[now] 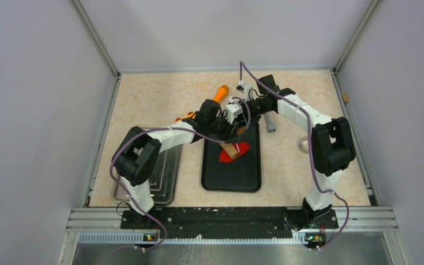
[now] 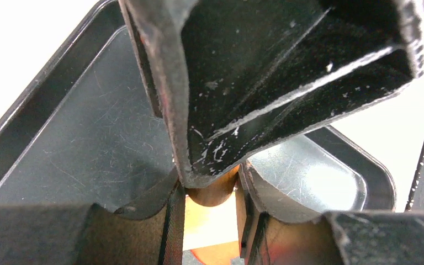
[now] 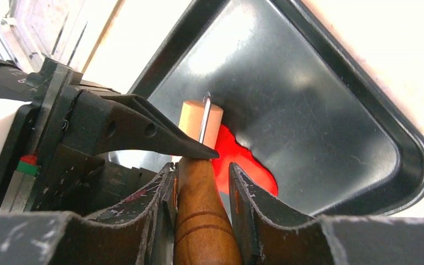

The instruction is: Roll out the dumpling wrappers from the dough

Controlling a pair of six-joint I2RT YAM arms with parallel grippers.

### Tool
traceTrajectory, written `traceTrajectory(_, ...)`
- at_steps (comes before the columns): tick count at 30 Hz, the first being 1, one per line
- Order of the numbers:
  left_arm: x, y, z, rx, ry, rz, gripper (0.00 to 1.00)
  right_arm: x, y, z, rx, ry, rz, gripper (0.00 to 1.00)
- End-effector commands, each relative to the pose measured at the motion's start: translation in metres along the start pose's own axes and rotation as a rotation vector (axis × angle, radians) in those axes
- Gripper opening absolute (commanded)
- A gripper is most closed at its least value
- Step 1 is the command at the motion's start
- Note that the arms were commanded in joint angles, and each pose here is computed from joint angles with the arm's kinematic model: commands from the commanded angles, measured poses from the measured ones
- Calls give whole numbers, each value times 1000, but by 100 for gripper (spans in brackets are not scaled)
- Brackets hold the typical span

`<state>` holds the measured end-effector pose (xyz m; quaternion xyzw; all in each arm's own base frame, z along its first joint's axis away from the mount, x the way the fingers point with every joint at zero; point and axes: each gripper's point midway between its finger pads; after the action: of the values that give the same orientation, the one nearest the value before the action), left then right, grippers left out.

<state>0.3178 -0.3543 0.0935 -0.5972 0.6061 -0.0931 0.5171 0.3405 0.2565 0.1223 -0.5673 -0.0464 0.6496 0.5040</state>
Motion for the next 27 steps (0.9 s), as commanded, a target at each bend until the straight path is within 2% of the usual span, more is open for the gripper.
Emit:
traceTrajectory(1,-9,15,20,-145,-53,21,0,23,26,-20,-79,72,94,0)
traceTrajectory(9,-31,45,19,-174,-63,59,0,41,45,1,-62,13,141,0)
traceTrajectory(15,-43,51,10,-170,-58,70,0,38,35,21,-75,-9,122,0)
traceTrajectory(22,-58,-6,-25,-42,22,-18,0,-11,-6,38,-156,27,23,0)
traceTrajectory(27,-42,-19,-40,41,44,-33,0,-36,4,31,-208,66,20,0)
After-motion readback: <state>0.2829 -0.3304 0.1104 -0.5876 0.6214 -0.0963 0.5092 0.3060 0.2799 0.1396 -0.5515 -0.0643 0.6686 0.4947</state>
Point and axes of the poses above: each gripper's point midway between its finger pads, its own x axis out along the fingers, its own z axis along the line the jaws close on, y = z × x, and after that the axes turned 12 degrees about -x, right-handed
